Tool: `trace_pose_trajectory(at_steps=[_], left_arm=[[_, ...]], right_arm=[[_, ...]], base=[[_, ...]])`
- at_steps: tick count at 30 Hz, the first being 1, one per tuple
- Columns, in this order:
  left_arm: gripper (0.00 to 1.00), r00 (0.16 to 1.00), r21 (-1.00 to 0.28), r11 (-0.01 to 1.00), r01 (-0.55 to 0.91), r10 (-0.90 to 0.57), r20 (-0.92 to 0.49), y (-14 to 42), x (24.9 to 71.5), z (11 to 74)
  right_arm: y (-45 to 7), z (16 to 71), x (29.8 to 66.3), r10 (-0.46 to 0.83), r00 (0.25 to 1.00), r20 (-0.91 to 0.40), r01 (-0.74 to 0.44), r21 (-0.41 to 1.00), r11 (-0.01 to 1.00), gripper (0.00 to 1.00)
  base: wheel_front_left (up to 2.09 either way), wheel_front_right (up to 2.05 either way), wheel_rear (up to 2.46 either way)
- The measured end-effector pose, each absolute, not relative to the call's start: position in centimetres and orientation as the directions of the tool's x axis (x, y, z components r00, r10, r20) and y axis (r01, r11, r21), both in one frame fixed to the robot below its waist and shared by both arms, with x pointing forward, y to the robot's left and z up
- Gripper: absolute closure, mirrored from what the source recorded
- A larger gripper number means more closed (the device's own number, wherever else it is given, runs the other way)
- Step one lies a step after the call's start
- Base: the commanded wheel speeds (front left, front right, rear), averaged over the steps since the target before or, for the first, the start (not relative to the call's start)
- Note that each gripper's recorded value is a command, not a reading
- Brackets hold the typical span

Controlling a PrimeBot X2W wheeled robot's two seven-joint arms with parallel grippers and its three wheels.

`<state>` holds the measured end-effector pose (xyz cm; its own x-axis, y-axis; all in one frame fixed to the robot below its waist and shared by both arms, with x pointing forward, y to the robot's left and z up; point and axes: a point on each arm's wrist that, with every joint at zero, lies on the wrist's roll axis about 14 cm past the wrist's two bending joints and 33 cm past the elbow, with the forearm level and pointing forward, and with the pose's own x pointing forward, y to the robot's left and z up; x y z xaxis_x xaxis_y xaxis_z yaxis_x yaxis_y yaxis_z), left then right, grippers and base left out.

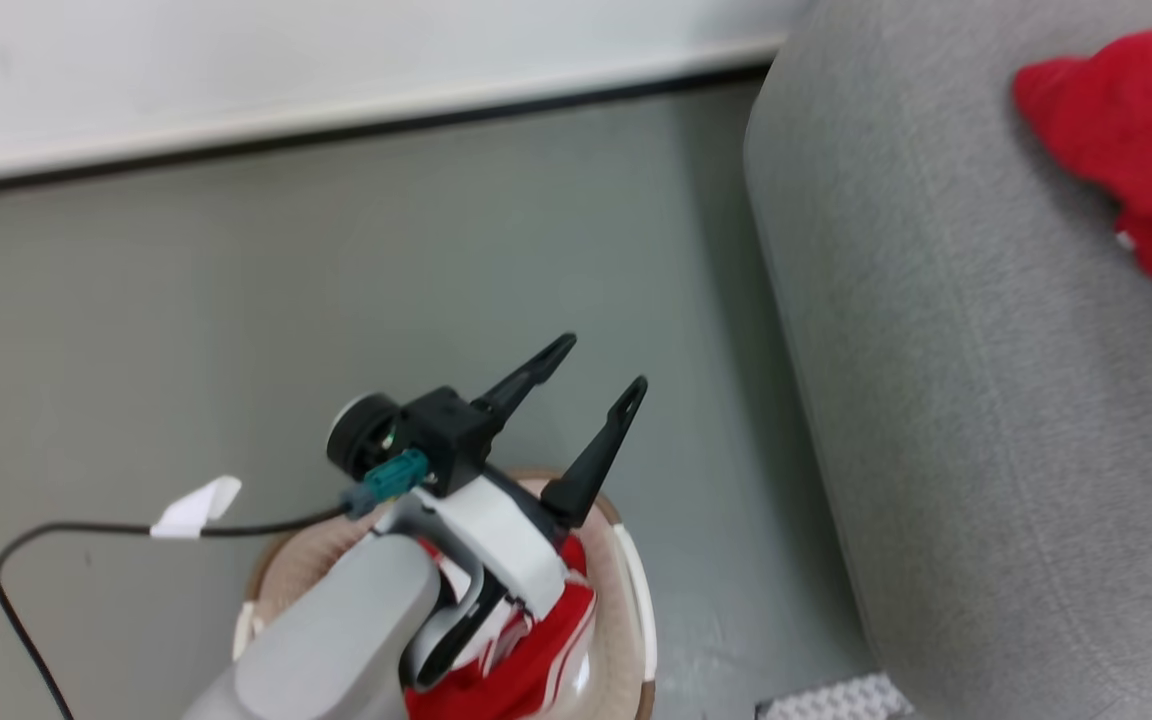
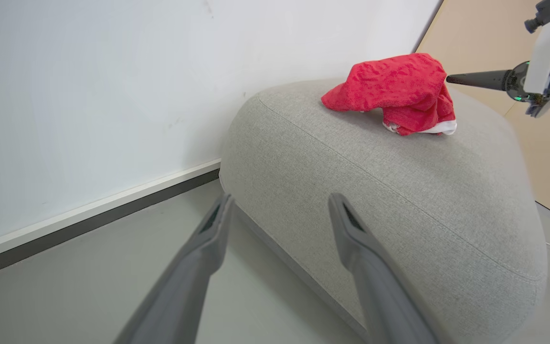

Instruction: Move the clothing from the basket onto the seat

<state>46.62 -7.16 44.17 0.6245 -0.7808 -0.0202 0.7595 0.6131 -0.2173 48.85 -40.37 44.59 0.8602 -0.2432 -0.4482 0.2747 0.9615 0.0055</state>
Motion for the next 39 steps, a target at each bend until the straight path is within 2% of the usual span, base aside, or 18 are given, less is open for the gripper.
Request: trace_pose_trajectory(at_steps=[7, 14, 19, 29, 34, 39], left_arm=[[0.00, 0.659, -0.193, 0.647, 0.737, -0.752, -0.004, -6.0, 44.9, 46.8], [0.00, 0.713, -0.185, 0.694, 0.695, -0.699, 0.055, -4.3, 43.5, 50.3], [0.00, 0.774, -0.178, 0.754, 0.632, -0.627, 0.089, -1.7, 42.9, 52.2], [0.00, 0.905, -0.177, 0.889, 0.422, -0.401, 0.143, 6.5, 42.5, 54.3], [0.00, 0.948, -0.183, 0.935, 0.302, -0.276, 0.157, 10.7, 41.8, 54.7], [0.00, 0.969, -0.178, 0.966, 0.190, -0.155, 0.193, 14.4, 40.7, 55.6]], right_arm=[[-40.4, 48.1, 46.1, -0.225, 0.888, -0.402, 0.243, -0.006, 0.970, 0.00], [-38.7, 54.6, 45.3, -0.159, 0.971, -0.181, 0.162, 0.002, 0.987, 0.00], [-35.7, 58.0, 44.9, -0.072, 0.997, -0.027, 0.072, 0.026, 0.997, 0.00], [-28.2, 60.9, 45.1, 0.110, 0.984, 0.138, -0.123, 0.085, 0.989, 0.00], [-25.3, 62.0, 44.2, 0.143, 0.961, 0.237, -0.172, 0.110, 0.979, 0.00], [-22.1, 60.3, 42.4, 0.161, 0.951, 0.264, -0.204, 0.146, 0.968, 0.00]], base=[[0.00, 0.00, 0.00], [0.00, 0.00, 0.00], [0.00, 0.00, 0.00], [0.00, 0.00, 0.00], [0.00, 0.00, 0.00], [0.00, 0.00, 0.00]])
